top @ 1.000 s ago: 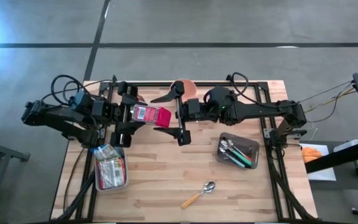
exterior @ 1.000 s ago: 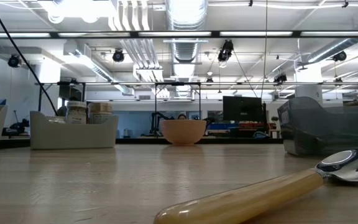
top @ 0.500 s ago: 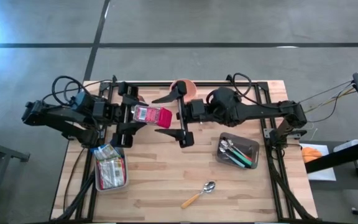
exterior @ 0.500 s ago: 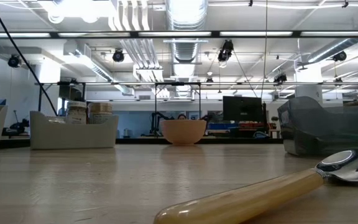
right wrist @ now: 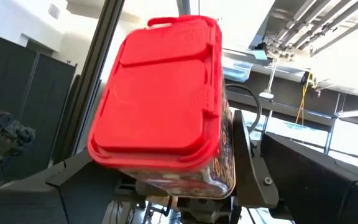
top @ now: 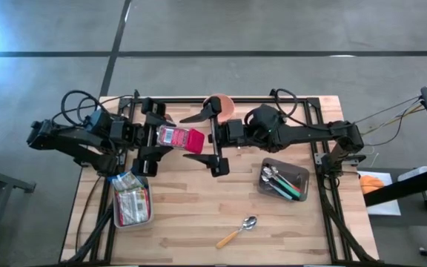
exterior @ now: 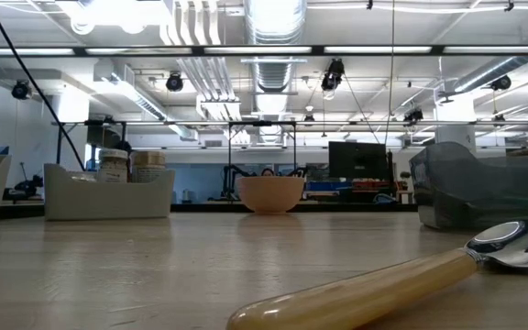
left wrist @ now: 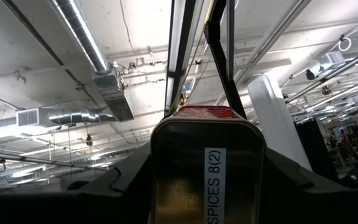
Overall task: Pick & Place Food Item
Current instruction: Put the red seasoning can into the top gray bin
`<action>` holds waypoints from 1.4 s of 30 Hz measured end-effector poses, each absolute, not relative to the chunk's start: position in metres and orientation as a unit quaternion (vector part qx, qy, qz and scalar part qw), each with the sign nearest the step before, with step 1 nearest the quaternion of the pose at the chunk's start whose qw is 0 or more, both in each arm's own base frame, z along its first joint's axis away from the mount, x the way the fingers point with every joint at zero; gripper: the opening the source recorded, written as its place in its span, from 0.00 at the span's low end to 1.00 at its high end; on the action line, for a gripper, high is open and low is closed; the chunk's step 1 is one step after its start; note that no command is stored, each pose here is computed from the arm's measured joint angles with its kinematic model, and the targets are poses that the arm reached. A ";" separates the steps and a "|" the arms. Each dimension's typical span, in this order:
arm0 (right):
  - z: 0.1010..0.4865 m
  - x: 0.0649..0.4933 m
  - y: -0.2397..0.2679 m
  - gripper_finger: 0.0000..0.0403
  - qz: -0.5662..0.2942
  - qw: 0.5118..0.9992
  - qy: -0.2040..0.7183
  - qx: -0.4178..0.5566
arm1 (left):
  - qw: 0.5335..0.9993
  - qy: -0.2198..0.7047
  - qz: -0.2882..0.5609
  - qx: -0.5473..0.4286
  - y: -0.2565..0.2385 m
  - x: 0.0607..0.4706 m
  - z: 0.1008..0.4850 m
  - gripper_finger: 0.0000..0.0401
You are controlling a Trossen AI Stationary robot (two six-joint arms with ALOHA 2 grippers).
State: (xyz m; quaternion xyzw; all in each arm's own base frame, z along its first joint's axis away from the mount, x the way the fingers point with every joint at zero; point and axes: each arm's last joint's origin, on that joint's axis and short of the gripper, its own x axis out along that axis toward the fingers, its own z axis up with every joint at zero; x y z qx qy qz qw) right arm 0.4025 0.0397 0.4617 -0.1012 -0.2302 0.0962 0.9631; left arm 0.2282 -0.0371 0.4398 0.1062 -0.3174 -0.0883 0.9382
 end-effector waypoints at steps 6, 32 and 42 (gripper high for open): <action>0.462 0.403 0.040 0.93 0.099 0.964 -0.230 -0.094 | 0.938 -0.317 -0.089 0.103 -0.037 0.230 0.439 0.51; 0.454 0.396 0.039 0.43 0.092 0.981 -0.124 -0.114 | 0.968 -0.231 -0.071 0.064 -0.033 0.215 0.436 0.95; 0.431 0.388 0.028 0.43 0.072 0.985 0.044 -0.153 | 0.995 -0.091 -0.028 0.036 -0.026 0.191 0.424 0.75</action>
